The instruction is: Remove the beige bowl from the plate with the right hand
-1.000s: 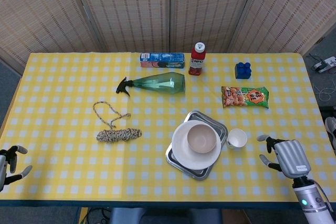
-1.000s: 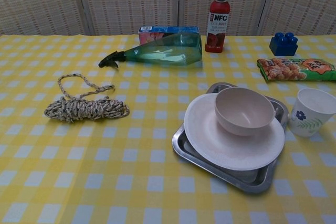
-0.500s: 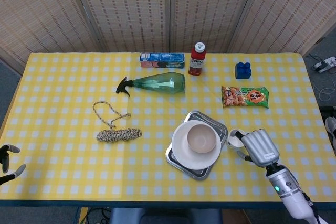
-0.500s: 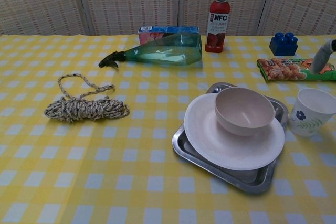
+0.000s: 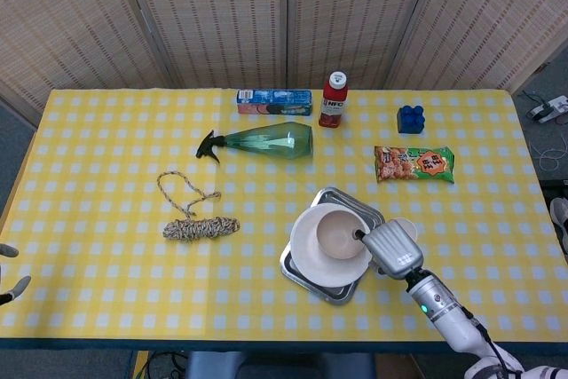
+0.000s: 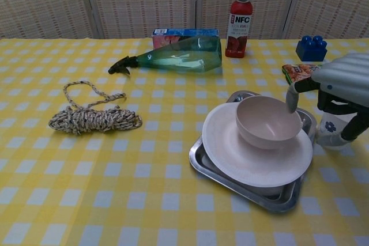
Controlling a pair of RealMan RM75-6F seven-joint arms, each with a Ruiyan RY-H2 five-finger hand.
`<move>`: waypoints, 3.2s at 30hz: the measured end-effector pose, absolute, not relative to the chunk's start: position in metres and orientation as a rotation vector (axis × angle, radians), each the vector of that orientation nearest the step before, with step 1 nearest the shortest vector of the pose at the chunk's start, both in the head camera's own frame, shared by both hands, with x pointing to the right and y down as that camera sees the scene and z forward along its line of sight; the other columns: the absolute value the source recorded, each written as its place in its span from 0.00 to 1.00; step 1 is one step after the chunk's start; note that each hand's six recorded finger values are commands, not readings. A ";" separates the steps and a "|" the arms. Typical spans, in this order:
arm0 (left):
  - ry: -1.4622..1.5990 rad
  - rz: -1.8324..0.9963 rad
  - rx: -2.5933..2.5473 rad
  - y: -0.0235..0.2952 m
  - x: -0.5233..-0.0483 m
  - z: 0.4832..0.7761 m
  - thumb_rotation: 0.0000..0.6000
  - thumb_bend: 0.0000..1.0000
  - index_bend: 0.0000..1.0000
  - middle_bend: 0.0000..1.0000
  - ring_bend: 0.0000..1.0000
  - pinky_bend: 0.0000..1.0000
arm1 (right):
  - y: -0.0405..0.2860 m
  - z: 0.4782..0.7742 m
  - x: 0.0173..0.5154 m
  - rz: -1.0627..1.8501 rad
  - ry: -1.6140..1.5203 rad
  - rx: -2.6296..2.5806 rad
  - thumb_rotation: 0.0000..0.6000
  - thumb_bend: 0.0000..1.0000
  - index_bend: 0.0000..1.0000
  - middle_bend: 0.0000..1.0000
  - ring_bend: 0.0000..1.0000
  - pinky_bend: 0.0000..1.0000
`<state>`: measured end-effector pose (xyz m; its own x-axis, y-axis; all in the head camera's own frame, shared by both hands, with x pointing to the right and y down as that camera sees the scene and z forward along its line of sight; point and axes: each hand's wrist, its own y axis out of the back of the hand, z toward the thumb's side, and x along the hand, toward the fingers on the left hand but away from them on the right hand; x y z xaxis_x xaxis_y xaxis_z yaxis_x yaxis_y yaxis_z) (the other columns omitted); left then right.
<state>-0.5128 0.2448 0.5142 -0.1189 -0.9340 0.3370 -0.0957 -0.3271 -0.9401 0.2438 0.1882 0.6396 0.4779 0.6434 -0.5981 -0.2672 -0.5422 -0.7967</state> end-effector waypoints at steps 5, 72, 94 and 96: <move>1.186 -1.533 -1.445 0.245 -0.514 0.515 1.00 0.15 0.58 0.79 0.59 0.75 | 0.188 0.646 0.235 1.212 -0.287 -1.793 1.00 0.13 0.38 0.96 1.00 1.00; 1.168 -1.564 -1.431 0.245 -0.517 0.517 1.00 0.15 0.58 0.78 0.59 0.74 | 0.237 0.566 0.272 1.233 -0.225 -1.794 1.00 0.33 0.64 0.96 1.00 1.00; 1.149 -1.563 -1.441 0.246 -0.512 0.519 1.00 0.15 0.58 0.79 0.59 0.74 | 0.293 0.594 0.328 1.440 -0.130 -1.922 1.00 0.33 0.64 0.91 0.98 1.00; 1.147 -1.562 -1.442 0.246 -0.512 0.519 1.00 0.15 0.58 0.79 0.59 0.74 | 0.296 0.598 0.331 1.454 -0.126 -1.927 1.00 0.33 0.63 0.90 0.98 1.00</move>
